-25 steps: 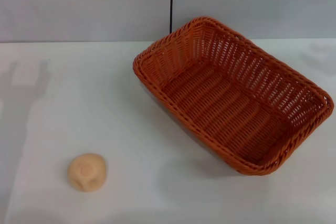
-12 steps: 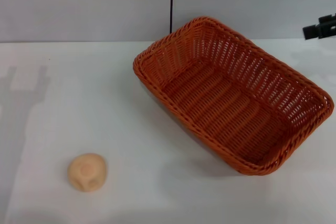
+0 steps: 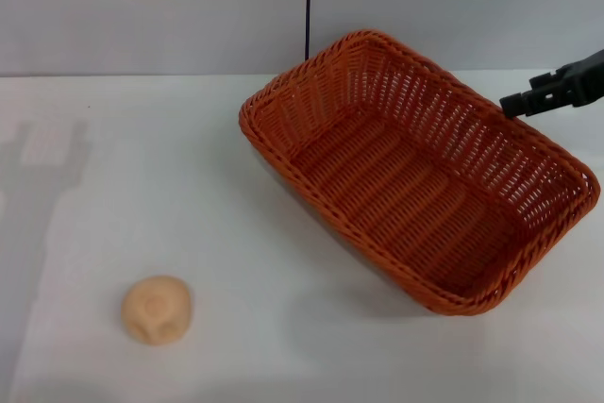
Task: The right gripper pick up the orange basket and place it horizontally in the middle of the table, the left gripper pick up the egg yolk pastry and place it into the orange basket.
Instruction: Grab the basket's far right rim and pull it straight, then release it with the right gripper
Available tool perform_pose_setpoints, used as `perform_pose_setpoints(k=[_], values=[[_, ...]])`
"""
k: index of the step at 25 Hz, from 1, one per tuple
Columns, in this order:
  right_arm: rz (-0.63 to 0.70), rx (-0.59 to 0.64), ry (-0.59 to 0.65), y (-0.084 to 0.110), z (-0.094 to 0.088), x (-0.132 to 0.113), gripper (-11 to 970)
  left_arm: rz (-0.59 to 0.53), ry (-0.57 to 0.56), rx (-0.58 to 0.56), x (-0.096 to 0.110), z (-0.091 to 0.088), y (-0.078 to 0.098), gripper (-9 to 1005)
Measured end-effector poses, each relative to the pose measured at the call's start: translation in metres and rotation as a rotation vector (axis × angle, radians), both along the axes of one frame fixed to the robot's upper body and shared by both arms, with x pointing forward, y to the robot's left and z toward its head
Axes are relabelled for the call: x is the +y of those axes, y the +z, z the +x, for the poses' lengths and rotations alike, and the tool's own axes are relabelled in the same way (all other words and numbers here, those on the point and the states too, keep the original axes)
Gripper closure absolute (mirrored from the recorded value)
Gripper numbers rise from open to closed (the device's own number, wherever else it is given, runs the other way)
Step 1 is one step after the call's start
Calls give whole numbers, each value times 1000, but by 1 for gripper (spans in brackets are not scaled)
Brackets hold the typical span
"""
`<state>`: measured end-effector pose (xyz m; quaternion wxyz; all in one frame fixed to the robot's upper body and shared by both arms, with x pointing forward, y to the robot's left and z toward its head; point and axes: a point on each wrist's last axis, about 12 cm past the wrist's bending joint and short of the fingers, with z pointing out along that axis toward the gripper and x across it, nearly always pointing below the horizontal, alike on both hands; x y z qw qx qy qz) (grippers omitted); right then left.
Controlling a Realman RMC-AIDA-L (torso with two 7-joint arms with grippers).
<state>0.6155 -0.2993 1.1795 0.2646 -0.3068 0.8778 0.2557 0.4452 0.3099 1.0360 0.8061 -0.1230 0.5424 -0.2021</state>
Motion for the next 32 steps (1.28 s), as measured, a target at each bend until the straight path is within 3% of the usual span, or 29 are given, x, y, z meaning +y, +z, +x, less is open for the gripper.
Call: perform_pose_setpoints(k=[13,20,31,32], values=[[-90,37,4,-34,2,21,297,-2,10,10,2,-6,-2,153],[-110,28,23,-38,3,25,353,-2,6,6,2,-4,-2,153],[-114,29,26,-38,3,23,582,-1,3,10,1,-1,-1,153],[-115,29,26,-38,3,23,645,-1,3,10,1,-1,-1,153]])
